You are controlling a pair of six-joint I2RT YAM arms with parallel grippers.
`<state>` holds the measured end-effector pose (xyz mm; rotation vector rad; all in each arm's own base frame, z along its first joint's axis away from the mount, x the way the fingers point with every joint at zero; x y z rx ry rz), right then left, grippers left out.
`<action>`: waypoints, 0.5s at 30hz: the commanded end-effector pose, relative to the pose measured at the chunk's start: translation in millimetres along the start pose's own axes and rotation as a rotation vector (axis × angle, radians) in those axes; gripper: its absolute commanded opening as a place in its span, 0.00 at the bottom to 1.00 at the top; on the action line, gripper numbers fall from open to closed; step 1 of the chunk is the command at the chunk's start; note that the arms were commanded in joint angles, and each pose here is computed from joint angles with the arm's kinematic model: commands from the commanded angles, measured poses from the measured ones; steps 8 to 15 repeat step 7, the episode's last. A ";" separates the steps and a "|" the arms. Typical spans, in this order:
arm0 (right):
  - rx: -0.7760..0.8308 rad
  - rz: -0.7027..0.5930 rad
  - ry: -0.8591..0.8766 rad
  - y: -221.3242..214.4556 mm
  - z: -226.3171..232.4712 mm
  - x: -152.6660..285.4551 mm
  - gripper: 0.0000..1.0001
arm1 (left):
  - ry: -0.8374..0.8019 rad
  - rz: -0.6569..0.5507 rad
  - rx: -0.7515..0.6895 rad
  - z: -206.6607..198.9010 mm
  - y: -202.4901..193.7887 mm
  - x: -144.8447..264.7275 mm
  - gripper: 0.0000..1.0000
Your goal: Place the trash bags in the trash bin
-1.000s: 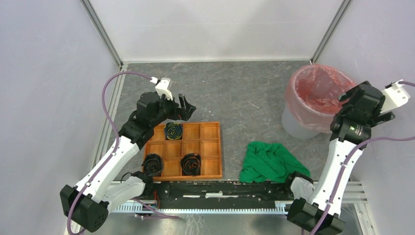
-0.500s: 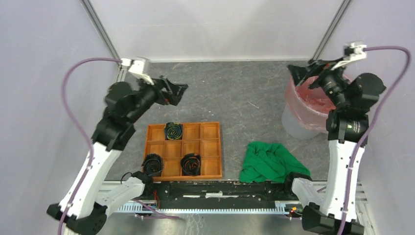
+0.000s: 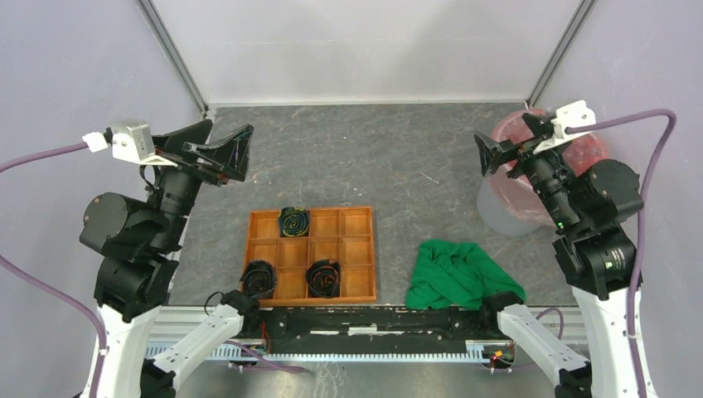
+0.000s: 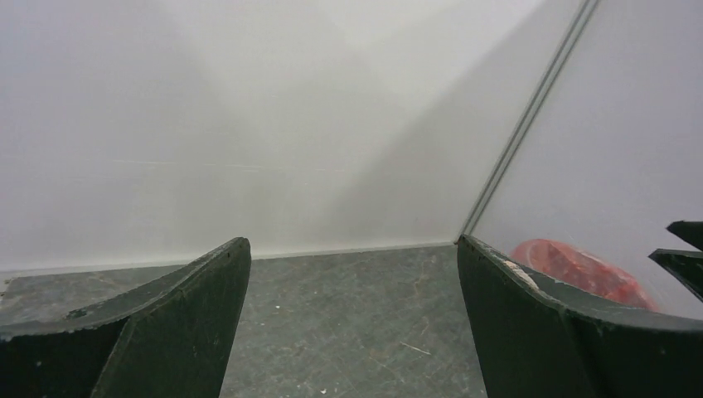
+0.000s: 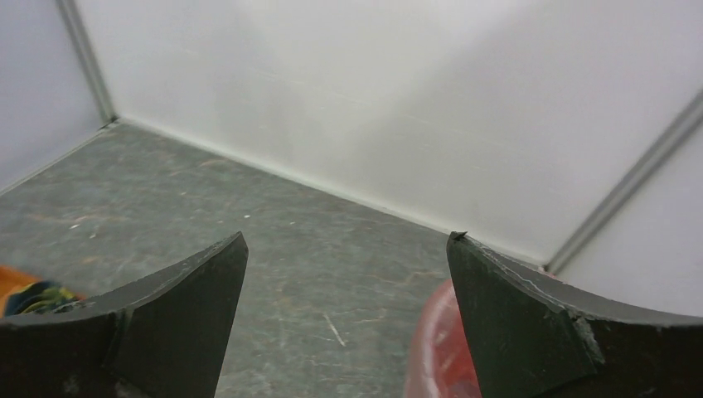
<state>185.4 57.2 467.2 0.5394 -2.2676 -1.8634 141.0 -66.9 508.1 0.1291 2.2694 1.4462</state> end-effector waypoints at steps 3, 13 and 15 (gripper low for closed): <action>0.050 -0.022 -0.217 -1.1 -19.7 17.3 0.98 | 0.051 -0.085 -0.058 3.5 22.5 2.9 1.00; 0.060 -0.029 -0.182 -1.1 -15.2 20.8 0.98 | 0.055 -0.078 -0.052 4.3 19.5 1.3 1.00; 0.060 -0.029 -0.182 -1.1 -15.2 20.8 0.98 | 0.055 -0.078 -0.052 4.3 19.5 1.3 1.00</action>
Point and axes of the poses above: each gripper's point midway between its finger pads, its own x axis back along the fingers, its own z axis along the line the jaws close on, y = z × x, the point moved 7 cm from there along x, back along the fingers, and after that the axes turned 5 degrees about x, right-handed, at the moved point
